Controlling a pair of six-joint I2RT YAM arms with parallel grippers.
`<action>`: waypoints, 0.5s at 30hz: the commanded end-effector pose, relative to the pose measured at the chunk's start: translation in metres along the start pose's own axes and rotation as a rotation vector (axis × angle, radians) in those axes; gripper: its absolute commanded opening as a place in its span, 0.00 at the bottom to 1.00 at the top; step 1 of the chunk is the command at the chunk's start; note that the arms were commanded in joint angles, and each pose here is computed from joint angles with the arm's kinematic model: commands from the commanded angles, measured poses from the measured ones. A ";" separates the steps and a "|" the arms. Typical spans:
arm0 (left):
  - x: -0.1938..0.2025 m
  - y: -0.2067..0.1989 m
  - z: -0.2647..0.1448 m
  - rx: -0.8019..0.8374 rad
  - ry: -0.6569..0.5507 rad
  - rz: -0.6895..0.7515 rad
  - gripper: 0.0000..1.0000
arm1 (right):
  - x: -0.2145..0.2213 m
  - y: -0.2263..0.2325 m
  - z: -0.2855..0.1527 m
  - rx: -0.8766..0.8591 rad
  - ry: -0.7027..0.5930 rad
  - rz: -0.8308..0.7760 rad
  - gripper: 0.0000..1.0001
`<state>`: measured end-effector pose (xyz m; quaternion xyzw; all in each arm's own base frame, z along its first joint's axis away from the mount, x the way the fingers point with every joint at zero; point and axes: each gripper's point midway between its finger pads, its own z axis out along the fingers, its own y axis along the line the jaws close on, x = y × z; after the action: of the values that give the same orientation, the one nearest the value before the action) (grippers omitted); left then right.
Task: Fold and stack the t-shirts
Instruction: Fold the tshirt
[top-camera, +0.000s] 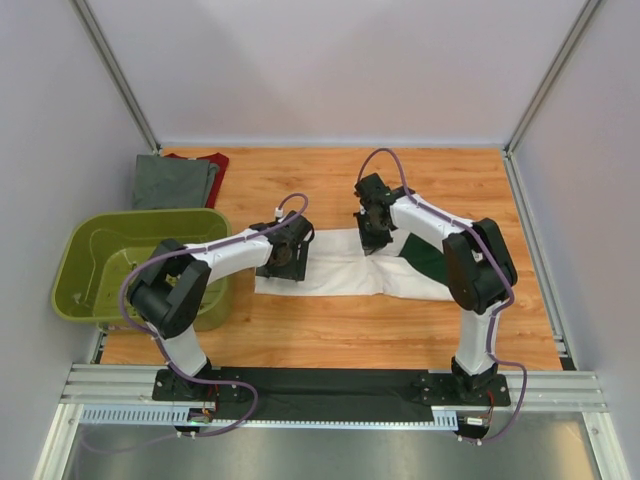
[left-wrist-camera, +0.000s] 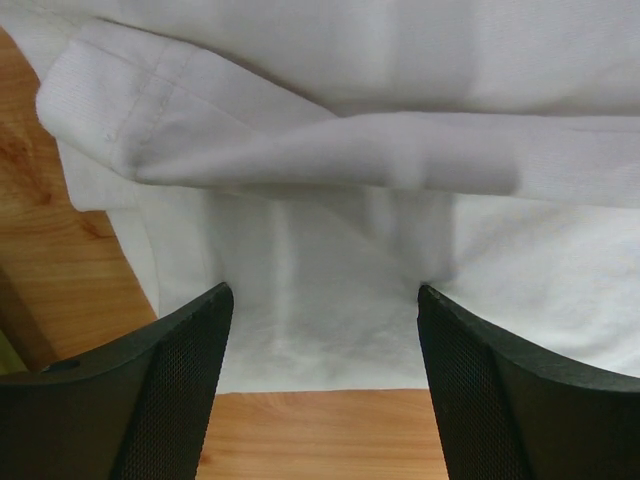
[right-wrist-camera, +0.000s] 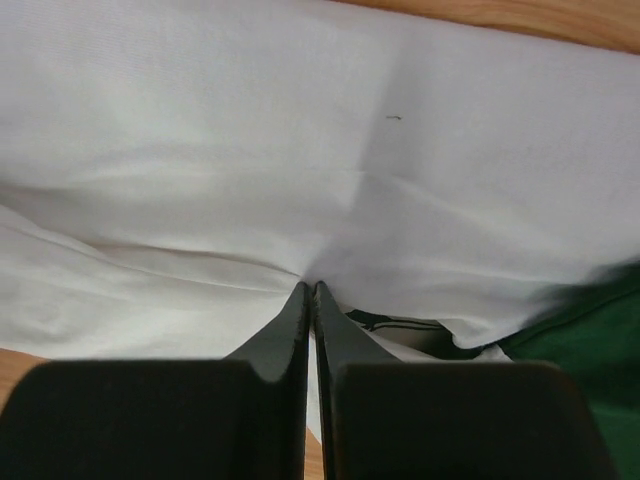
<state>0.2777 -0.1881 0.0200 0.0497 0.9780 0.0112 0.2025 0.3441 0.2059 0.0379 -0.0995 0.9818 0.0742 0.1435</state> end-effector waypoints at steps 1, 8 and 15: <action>-0.005 0.005 -0.001 -0.048 0.009 0.008 0.81 | -0.019 -0.004 -0.007 0.016 -0.043 0.012 0.00; 0.001 0.020 0.000 -0.131 0.038 0.008 0.81 | -0.017 -0.011 -0.002 0.030 -0.015 0.023 0.07; 0.018 0.036 0.003 -0.198 0.078 0.018 0.81 | -0.015 -0.015 0.002 0.028 0.000 0.019 0.30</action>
<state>0.2808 -0.1763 0.0208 0.0352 0.9779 0.0559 0.1982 0.3514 0.1954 0.0340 -0.0870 0.9851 0.0653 0.1336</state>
